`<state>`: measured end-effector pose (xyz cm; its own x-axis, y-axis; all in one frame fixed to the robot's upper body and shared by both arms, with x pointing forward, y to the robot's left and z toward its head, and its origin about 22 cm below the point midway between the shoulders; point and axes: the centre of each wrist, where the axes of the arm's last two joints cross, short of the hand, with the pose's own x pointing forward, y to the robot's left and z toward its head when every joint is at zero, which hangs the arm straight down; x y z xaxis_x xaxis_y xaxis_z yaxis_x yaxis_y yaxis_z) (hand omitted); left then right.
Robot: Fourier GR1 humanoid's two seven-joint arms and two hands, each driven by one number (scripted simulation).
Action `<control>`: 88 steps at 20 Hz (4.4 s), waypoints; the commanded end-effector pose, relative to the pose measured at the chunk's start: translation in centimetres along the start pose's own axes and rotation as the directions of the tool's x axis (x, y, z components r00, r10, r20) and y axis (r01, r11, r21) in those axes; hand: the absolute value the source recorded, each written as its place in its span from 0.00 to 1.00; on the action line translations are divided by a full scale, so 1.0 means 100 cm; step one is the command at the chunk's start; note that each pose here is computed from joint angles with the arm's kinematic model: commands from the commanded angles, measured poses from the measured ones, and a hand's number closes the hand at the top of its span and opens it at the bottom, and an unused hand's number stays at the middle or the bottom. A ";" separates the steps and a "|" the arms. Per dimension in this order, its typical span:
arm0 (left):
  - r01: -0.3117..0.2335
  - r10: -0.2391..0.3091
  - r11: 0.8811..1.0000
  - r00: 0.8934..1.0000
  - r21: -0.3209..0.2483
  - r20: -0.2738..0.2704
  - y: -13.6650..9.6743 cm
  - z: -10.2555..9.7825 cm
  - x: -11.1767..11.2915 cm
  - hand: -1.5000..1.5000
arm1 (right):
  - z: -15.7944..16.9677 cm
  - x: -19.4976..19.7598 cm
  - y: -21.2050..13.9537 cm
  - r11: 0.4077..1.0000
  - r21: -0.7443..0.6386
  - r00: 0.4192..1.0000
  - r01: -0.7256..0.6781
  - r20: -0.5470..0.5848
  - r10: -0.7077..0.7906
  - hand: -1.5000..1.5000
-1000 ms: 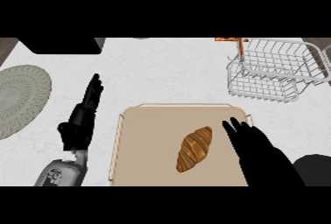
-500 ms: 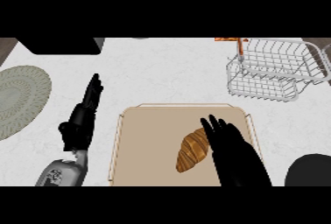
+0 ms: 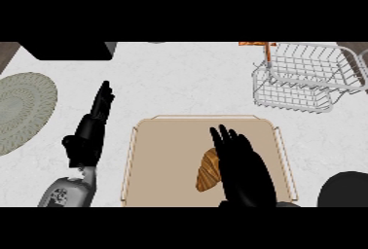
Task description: Pick the croissant from the tray and place it in the tiered basket
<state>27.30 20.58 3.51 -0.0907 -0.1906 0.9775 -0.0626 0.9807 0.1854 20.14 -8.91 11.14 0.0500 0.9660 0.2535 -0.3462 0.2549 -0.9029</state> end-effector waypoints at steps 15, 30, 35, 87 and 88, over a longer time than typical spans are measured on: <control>-0.018 0.018 1.000 1.000 -0.005 -0.002 -0.007 0.008 -0.004 0.50 | -0.014 0.006 0.042 0.999 0.029 0.980 -0.015 -0.197 0.020 0.00; 0.000 0.000 1.000 1.000 0.000 0.009 0.010 0.011 0.003 0.50 | -0.038 0.013 0.058 0.990 -0.135 0.984 -0.028 -0.178 0.004 1.00; -0.015 0.015 1.000 1.000 0.005 0.001 -0.006 0.006 0.014 0.50 | -0.064 0.007 0.064 0.972 -0.178 0.978 -0.156 -0.163 0.127 1.00; 0.001 0.000 1.000 1.000 -0.014 0.016 -0.003 -0.001 0.006 0.50 | -0.050 -0.013 -0.279 0.828 -0.551 0.892 -0.103 -0.420 -0.169 1.00; -0.007 0.008 1.000 1.000 -0.005 0.015 -0.003 0.002 0.006 0.50 | -0.047 -0.030 -0.287 0.835 -0.540 0.898 -0.108 -0.414 -0.151 1.00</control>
<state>27.37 20.18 3.46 -0.0996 -0.1912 0.9765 -0.0577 0.9808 0.1861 32.75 -16.44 34.24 0.4312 0.8741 0.2238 0.1948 0.1520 -0.9690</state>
